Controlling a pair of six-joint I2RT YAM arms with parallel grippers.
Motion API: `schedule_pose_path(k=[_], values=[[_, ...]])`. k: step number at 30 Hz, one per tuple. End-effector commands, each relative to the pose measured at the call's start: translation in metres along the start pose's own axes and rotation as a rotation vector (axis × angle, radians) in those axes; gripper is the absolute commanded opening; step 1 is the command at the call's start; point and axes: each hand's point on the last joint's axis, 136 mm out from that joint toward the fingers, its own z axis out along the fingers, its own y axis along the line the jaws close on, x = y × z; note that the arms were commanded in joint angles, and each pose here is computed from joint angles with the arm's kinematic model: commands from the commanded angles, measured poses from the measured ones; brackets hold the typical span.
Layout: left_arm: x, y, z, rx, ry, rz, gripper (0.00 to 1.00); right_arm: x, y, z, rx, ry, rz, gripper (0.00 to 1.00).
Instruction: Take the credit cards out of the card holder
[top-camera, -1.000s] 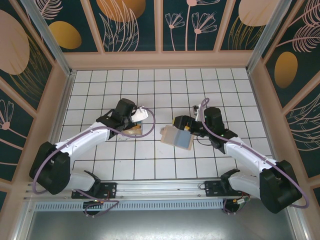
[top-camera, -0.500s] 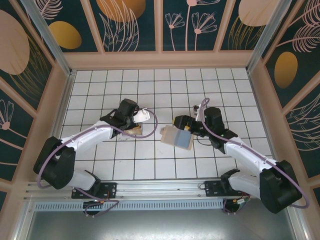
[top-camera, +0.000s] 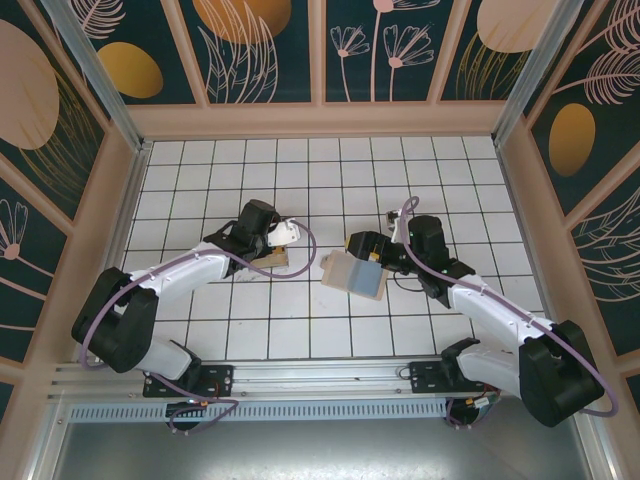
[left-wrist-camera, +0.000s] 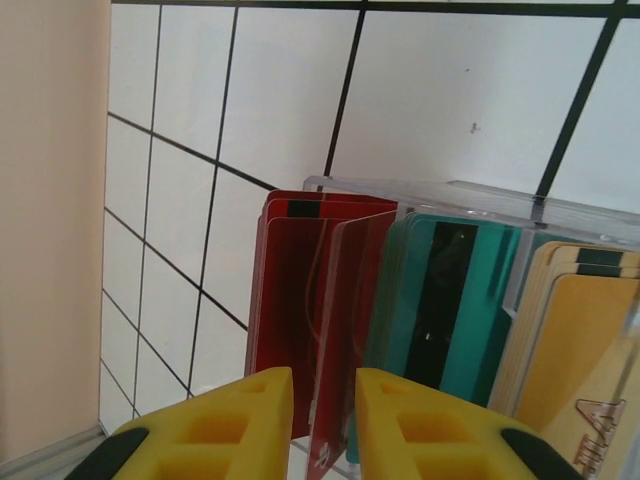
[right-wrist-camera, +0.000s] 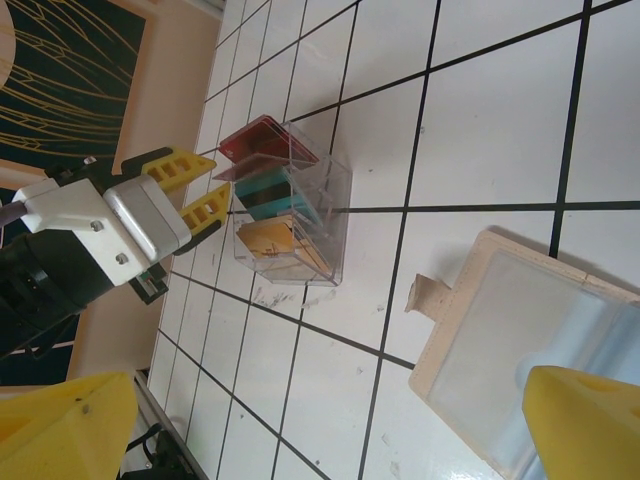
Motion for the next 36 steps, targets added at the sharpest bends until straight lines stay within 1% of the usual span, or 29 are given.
schedule_pose_path(k=[1,3,6,10,17,19,24,25,26,27,28,29,30,33,36], values=[[0.004,0.009,0.004,-0.049,0.006,-0.02,0.24,-0.004,0.004,-0.004,-0.022,-0.029,-0.021,0.99],[0.005,0.015,0.005,-0.065,0.001,-0.049,0.24,-0.003,0.003,-0.004,-0.022,-0.028,-0.017,0.99],[0.005,0.016,0.007,-0.066,0.0,-0.058,0.24,-0.003,0.004,-0.004,-0.025,-0.03,-0.017,0.99],[0.007,0.026,0.011,-0.118,0.008,-0.085,0.25,-0.002,0.005,-0.005,-0.028,-0.03,-0.016,0.99],[0.002,0.036,0.017,-0.12,0.001,-0.145,0.25,0.0,0.004,-0.006,-0.026,-0.03,-0.012,0.99],[-0.003,0.038,0.012,-0.107,-0.02,-0.166,0.25,0.0,0.004,-0.008,-0.026,-0.036,-0.016,0.99],[-0.016,0.053,-0.01,-0.11,-0.088,-0.249,0.3,0.0,0.0,-0.01,-0.007,-0.044,-0.011,0.99],[-0.018,0.057,-0.016,-0.116,-0.103,-0.273,0.35,0.0,-0.002,-0.01,0.001,-0.046,-0.01,0.99],[-0.02,0.062,-0.023,-0.123,-0.118,-0.3,0.44,-0.001,-0.003,-0.01,0.008,-0.052,-0.012,0.99],[-0.022,0.065,-0.028,-0.129,-0.133,-0.325,0.56,-0.002,-0.004,-0.01,0.017,-0.058,-0.013,0.99],[-0.023,0.07,-0.034,-0.137,-0.146,-0.355,0.75,-0.004,-0.005,-0.011,0.029,-0.066,-0.013,0.99],[-0.024,0.073,-0.04,-0.147,-0.158,-0.385,0.89,-0.006,-0.007,-0.011,0.046,-0.074,-0.015,0.99],[-0.024,0.078,-0.045,-0.16,-0.166,-0.419,0.98,-0.009,-0.009,-0.012,0.059,-0.083,-0.019,0.99],[-0.02,0.091,-0.06,-0.207,-0.187,-0.558,0.98,-0.018,-0.014,-0.016,0.117,-0.117,-0.032,0.99],[-0.016,0.1,-0.076,-0.242,-0.224,-0.736,0.99,-0.028,-0.022,-0.021,0.19,-0.159,-0.047,0.99]])
